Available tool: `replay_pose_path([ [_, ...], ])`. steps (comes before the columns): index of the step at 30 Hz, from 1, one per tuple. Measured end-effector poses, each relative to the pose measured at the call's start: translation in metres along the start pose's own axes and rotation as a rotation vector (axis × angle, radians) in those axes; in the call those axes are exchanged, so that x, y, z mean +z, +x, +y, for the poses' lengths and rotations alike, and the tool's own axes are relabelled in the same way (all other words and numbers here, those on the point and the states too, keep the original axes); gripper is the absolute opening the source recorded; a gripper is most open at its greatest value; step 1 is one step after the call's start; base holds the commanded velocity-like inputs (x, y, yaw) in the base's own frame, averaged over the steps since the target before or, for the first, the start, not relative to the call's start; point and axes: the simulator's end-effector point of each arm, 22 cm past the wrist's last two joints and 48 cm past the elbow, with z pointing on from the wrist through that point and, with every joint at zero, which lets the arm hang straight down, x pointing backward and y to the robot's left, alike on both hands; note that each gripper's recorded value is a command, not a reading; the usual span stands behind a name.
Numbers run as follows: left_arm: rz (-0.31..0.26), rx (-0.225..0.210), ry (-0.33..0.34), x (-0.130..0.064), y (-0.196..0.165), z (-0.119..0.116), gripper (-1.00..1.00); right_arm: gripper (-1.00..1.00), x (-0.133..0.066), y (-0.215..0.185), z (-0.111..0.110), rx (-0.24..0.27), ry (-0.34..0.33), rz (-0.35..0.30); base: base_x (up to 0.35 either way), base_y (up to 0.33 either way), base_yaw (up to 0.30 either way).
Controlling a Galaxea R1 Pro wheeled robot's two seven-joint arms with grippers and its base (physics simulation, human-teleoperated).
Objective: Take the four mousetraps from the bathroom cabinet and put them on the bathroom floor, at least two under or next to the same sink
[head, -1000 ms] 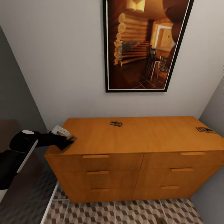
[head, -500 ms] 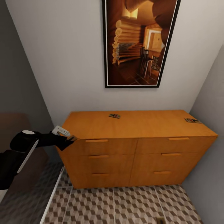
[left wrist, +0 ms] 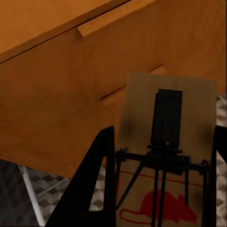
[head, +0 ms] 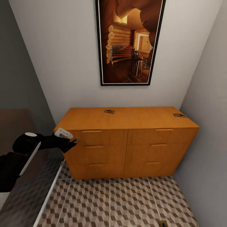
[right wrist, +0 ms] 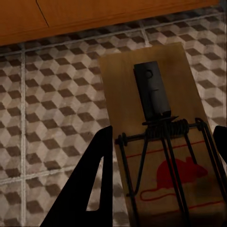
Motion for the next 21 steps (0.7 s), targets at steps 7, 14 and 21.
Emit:
replay_pose_path([
  [7, 0.018, -0.010, 0.026, 0.010, 0.007, -0.012, -1.00, -1.00, 0.000, 0.000, 0.000, -0.001, -0.001, 0.000, -0.150, -0.123, 0.000],
  [14, 0.187, 0.022, 0.112, 0.053, 0.068, -0.052, -1.00, -1.00, 0.000, 0.000, 0.000, 0.000, 0.000, 0.000, -0.013, -0.012, 0.000],
  [21, 0.227, 0.037, 0.185, 0.104, 0.128, -0.072, -1.00, -1.00, 0.000, 0.000, 0.000, 0.000, -0.001, 0.000, -0.001, 0.000, 0.000],
])
